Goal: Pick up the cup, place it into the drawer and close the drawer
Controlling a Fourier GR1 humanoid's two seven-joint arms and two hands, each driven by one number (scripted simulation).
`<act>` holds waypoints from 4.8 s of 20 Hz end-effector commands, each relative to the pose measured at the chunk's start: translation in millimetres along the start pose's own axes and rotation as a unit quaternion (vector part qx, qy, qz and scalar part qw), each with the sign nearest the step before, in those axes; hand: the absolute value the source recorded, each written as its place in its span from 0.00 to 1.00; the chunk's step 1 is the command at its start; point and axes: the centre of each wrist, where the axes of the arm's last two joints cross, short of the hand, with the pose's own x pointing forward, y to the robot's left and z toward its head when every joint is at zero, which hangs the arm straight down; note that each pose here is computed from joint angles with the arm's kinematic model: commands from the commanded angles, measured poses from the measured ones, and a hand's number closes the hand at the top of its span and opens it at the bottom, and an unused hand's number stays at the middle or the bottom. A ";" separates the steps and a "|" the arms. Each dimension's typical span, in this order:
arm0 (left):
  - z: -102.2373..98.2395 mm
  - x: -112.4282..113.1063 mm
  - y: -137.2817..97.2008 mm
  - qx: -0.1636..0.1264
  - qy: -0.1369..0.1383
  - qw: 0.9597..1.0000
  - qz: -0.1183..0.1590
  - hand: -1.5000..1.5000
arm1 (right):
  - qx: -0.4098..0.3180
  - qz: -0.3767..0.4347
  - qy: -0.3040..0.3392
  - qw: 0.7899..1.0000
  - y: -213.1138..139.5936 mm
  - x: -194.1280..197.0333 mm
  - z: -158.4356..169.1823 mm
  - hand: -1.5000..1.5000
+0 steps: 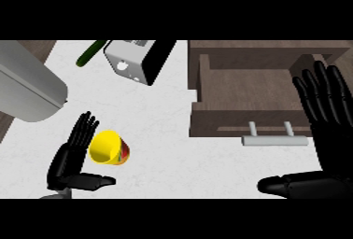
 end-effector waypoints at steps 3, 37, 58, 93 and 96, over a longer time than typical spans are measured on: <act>12.7 -21.6 15.2 0.017 0.004 1.000 0.006 0.00 | 0.004 -0.009 0.001 1.000 7.5 14.1 5.0 0.00; -23.9 -81.6 4.5 -0.020 0.012 0.995 0.100 0.00 | 0.012 -0.013 -0.001 1.000 -8.7 -8.7 -11.6 0.00; -23.0 -75.7 7.5 0.102 -0.103 0.985 0.090 1.00 | 0.010 0.004 0.007 1.000 -9.4 -2.2 1.3 0.00; -156.3 169.7 -142.5 -0.038 -0.220 0.971 0.083 1.00 | 0.001 0.010 0.001 1.000 -10.5 2.2 1.6 0.00; -169.3 185.3 -159.9 -0.037 -0.203 0.976 0.075 1.00 | -0.004 0.000 0.005 1.000 -21.3 -5.5 20.4 0.00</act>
